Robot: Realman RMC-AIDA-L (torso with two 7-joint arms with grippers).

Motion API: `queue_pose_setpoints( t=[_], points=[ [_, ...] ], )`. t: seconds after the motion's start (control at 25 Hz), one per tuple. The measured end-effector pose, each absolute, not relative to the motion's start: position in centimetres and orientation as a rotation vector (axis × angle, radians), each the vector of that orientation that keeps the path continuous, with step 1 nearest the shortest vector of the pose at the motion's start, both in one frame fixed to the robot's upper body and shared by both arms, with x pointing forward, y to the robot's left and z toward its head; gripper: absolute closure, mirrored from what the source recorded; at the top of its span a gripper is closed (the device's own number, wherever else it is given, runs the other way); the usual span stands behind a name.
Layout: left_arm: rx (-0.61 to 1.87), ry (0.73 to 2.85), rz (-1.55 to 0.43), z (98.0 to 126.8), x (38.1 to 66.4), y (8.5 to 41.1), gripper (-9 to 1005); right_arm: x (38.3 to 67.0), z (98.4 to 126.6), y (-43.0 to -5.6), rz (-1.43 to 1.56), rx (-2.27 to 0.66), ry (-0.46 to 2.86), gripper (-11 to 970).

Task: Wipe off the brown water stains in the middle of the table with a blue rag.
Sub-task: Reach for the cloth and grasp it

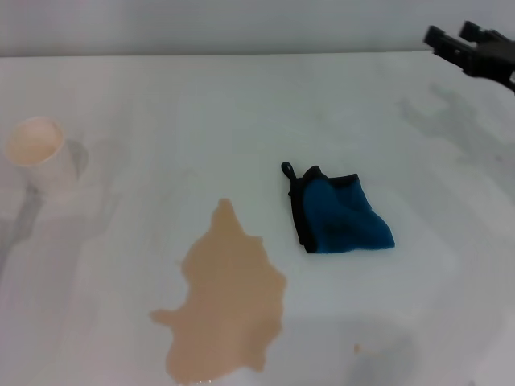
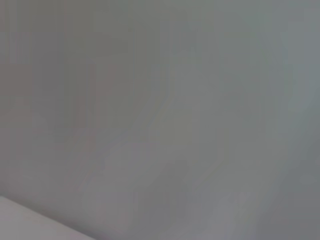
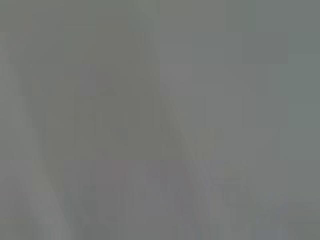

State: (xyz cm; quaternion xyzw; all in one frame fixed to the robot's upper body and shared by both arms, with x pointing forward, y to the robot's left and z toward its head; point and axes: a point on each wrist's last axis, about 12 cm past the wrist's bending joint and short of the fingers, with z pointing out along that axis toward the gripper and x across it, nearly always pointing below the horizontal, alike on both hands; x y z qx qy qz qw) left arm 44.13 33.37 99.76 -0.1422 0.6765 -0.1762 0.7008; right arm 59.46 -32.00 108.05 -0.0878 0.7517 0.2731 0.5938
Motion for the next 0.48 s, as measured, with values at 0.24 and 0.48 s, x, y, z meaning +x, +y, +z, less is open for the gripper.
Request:
queue_pose_setpoints(
  t=[0.24, 0.48],
  points=[
    [-0.347, 1.508, -0.389, 99.6, 43.6, 33.6, 109, 61.8, 110.8, -31.4, 0.687, -0.419, 1.880, 128],
    [-0.380, 1.508, -0.419, 99.5, 43.6, 33.7, 109, 63.7, 112.6, -30.5, 0.671, -0.627, 2.069, 130]
  ],
)
